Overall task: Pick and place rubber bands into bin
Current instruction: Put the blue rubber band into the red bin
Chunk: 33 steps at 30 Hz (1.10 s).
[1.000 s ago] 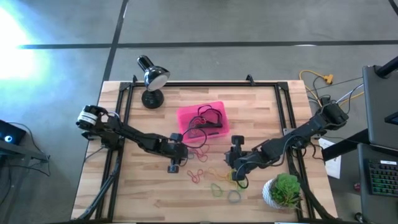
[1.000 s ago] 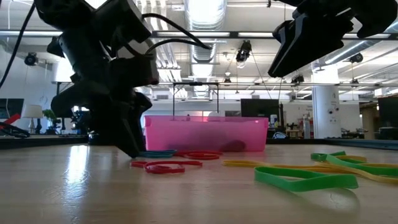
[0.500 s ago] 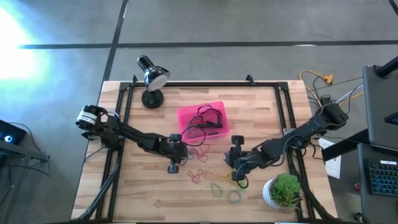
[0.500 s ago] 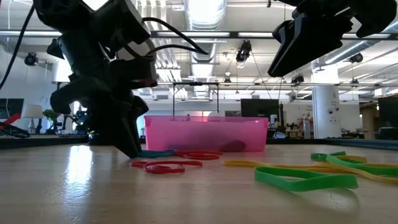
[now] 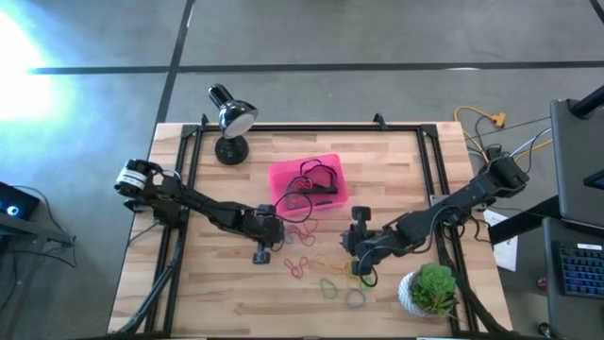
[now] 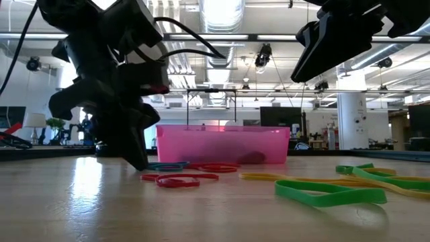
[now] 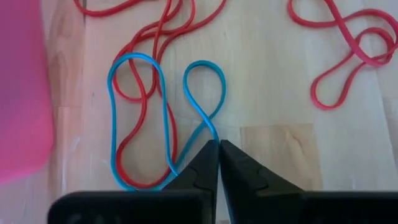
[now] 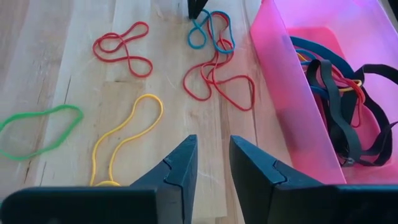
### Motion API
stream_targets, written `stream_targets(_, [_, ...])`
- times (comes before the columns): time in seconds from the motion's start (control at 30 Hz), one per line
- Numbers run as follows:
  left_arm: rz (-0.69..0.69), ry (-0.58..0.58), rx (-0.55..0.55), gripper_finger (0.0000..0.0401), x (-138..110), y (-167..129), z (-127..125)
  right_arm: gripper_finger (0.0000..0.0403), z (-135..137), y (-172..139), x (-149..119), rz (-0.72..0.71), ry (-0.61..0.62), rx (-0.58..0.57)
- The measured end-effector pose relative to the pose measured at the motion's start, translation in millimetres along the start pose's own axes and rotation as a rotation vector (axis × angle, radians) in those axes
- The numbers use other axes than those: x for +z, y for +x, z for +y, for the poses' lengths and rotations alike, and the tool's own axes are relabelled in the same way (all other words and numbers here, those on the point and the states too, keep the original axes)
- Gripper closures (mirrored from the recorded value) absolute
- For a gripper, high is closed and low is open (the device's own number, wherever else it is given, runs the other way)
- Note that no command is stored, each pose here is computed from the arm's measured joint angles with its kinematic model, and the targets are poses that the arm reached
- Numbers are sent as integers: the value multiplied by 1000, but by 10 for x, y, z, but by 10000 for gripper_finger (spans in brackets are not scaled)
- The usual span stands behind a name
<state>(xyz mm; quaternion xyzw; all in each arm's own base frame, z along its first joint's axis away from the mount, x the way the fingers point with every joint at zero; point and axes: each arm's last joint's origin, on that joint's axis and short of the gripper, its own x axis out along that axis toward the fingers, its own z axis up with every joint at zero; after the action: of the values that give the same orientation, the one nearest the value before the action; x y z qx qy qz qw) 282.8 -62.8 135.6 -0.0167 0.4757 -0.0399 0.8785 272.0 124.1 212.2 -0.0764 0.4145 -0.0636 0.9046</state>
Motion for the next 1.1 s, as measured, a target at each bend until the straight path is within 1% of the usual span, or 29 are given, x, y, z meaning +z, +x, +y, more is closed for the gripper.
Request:
stream_targets(0.1, [-11, 1, -3, 401, 18, -48, -6, 319, 0, 0, 0, 0, 0, 0])
stream_targets(0.37, [-142, 33, -13, 401, 168, -298, -25, 321, 0, 0, -1, 1, -4, 0])
stream_targets(0.53, [-223, 75, 57, 401, 237, -461, -8, 328, -1, 0, -3, 2, -9, -1])
stream_targets(0.7, [-353, 142, 146, 401, 371, -634, 2, 330, -1, 3, -6, 2, -12, -1])
stream_targets(0.8, [-388, 169, 147, 401, 441, -714, -8, 327, -1, 4, -5, 0, -11, -1])
stream_targets(0.87, [-386, 177, 115, 401, 462, -733, -20, 324, -1, 4, -9, 3, -12, -1])
stream_targets(0.93, [-337, 187, 85, 401, 424, -704, -23, 323, 2, 4, -12, 3, -10, -1])
stream_targets(1.1, [-200, 168, 71, 401, 302, -492, -15, 329, 2, 6, -17, 4, -12, -1])
